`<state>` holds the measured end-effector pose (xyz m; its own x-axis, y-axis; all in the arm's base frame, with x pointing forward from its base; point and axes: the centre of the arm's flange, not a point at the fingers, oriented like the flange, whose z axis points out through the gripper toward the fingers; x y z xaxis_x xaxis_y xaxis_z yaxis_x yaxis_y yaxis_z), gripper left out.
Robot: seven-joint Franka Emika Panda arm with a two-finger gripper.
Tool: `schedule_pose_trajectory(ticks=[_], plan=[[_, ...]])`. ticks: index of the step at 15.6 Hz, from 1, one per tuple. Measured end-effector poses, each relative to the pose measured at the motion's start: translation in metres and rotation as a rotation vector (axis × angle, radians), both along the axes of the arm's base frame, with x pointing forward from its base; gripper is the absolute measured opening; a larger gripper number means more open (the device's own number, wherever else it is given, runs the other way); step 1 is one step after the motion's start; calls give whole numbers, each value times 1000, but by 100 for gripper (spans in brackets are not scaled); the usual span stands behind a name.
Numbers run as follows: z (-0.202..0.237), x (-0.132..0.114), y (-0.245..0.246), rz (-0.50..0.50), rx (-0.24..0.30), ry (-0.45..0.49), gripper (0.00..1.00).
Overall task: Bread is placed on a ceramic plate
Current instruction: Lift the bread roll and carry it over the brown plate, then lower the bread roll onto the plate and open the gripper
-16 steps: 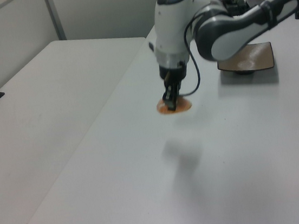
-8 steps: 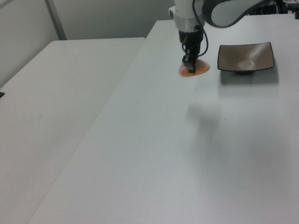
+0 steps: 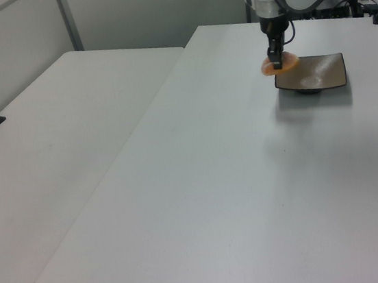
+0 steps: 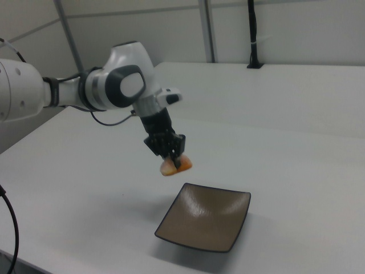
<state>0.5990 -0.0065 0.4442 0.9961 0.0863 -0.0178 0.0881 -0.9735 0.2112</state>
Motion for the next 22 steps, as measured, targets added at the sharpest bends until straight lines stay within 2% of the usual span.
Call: schedule_pose_trajectory(ticks=[3, 6, 8, 12, 14, 19, 22], plan=[[-16, -11, -40, 13, -5, 54, 24], [-25, -18, -59, 17, -4, 83, 28], [-30, -20, -63, 10, -3, 93, 41], [-35, -20, -63, 10, -6, 103, 83], [-35, -20, -63, 11, -6, 103, 100], [-33, -19, -63, 9, -2, 98, 100], [-20, -15, -61, -16, 50, 60, 100]])
